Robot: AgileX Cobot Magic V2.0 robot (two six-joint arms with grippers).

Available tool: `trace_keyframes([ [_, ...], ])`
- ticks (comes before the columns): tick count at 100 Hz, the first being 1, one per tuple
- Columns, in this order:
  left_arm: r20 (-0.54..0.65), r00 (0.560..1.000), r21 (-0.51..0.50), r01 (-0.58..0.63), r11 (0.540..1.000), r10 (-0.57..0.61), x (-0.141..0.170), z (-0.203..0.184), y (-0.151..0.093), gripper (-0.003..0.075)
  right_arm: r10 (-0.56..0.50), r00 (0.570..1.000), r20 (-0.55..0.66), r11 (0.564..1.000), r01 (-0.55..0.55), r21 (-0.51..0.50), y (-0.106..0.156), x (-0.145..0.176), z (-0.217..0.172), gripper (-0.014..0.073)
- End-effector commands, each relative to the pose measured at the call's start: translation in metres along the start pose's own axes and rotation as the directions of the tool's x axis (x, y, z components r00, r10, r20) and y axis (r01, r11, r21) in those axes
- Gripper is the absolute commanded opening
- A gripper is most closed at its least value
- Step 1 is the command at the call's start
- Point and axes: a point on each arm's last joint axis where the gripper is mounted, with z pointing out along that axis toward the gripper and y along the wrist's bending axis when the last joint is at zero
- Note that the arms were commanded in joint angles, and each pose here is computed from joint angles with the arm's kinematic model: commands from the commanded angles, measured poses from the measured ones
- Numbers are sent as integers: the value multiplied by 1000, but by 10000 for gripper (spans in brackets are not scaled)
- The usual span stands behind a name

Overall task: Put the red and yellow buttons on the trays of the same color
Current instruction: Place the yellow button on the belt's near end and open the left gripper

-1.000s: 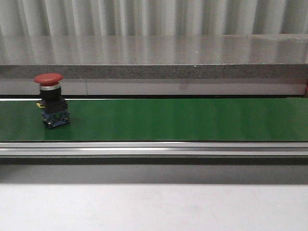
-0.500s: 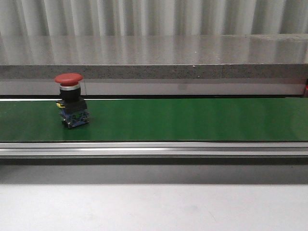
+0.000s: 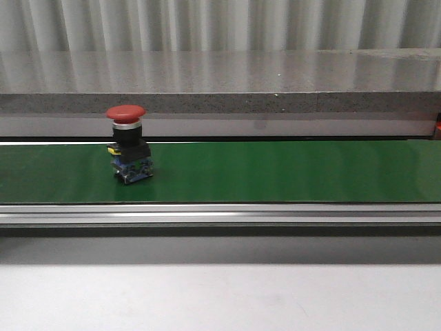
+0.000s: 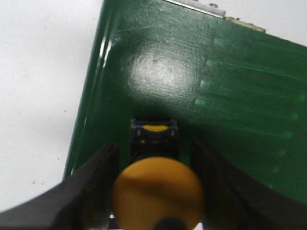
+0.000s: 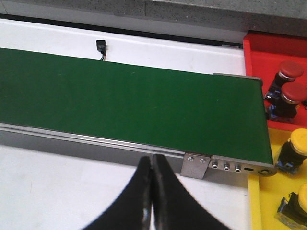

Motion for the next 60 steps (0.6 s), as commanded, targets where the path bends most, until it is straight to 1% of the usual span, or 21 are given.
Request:
trace_keyframes([
  [1,76,997,41,-6,999,2,-3,-20,-7,507,-11,996,91,1000,10,9,0,-14,-4,-58],
  [5,82,997,58,0,998,-5,-4,-20,-8,567,-11,996,91,1000,10,9,0,-14,-4,-58],
  [9,95,995,74,4,997,-11,-4,-22,-10,601,-11,996,91,1000,10,9,0,-14,-4,-58],
  [21,157,988,128,-27,991,7,-4,-33,-16,607,-11,996,91,1000,10,9,0,-14,-4,-58],
  [32,216,975,188,-96,977,54,-1,-48,-23,600,-11,996,91,1000,10,9,0,-14,-4,-58],
  [37,249,966,203,-115,972,63,2,-57,-26,584,-11,996,91,1000,10,9,0,-14,-4,-58],
  [46,319,943,198,-166,966,97,10,-74,-32,542,-11,996,91,1000,10,9,0,-14,-4,-58],
  [53,372,916,183,-231,956,150,20,-86,-39,481,-11,996,91,1000,10,9,0,-14,-4,-58],
  [60,421,889,169,-275,947,183,33,-96,-45,388,-11,996,91,1000,10,9,0,-14,-4,-58],
])
